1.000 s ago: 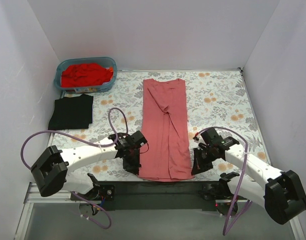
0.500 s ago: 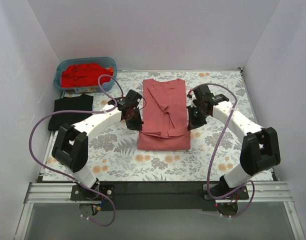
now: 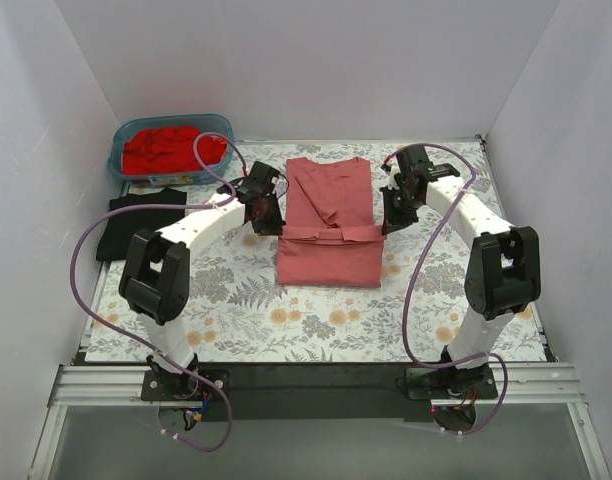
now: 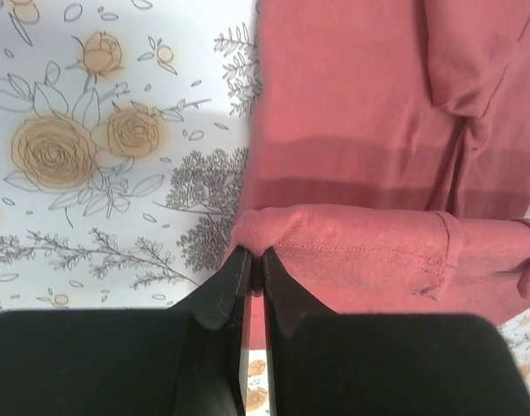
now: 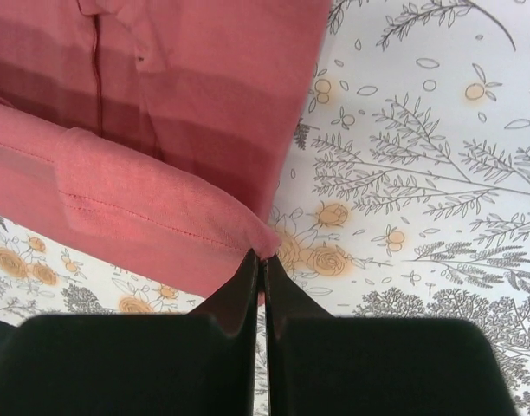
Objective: Fold and stack the t-shirts
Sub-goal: Fold the tshirt
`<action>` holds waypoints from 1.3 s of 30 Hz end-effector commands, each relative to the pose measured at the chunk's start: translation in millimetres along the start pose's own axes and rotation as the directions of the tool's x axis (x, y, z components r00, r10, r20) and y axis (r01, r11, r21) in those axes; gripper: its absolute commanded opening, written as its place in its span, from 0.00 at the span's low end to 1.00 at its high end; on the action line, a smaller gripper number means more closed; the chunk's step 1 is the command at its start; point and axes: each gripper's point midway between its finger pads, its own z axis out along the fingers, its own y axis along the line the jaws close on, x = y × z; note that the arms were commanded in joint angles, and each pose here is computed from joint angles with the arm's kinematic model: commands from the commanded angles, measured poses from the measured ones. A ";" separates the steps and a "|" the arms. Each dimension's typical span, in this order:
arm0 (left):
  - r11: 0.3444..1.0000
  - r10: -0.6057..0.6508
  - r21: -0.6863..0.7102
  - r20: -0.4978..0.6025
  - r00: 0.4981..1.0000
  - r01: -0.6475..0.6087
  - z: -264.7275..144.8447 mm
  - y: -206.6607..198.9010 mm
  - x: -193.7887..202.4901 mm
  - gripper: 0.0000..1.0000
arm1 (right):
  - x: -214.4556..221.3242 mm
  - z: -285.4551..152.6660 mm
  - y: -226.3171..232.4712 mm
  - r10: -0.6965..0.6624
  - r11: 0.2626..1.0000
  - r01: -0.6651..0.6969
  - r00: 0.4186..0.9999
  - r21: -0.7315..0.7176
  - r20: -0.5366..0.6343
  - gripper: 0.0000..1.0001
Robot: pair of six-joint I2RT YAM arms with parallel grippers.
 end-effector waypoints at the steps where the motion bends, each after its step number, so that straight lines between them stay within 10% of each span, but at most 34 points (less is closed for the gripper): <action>1: 1.000 0.021 -0.013 0.106 0.994 -0.020 -0.7 0.7 -34.1 0.00 | -24.9 -2.6 -6.1 -0.032 0.999 0.031 0.998 0.015 0.053 0.01; 18: 0.997 0.072 -0.039 0.114 0.991 -0.068 49.2 4.0 -43.6 0.03 | -41.9 44.2 -24.0 -0.015 1.000 0.014 0.998 0.020 0.055 0.01; 30: 0.998 0.060 0.022 0.242 0.968 -0.067 -8.2 -14.7 -62.0 0.68 | -57.2 11.2 -6.4 -0.027 0.999 0.019 0.986 0.050 0.164 0.41; 35: 0.995 0.074 0.051 0.263 0.962 -0.090 -35.3 -34.5 -27.9 0.65 | -42.0 -6.1 21.2 -0.071 0.997 0.062 0.967 0.044 0.246 0.37; 39: 0.986 0.138 0.068 0.181 0.974 -0.152 -23.6 -52.8 36.4 0.39 | -16.3 6.1 49.7 -0.061 0.993 0.084 0.968 -0.086 0.244 0.20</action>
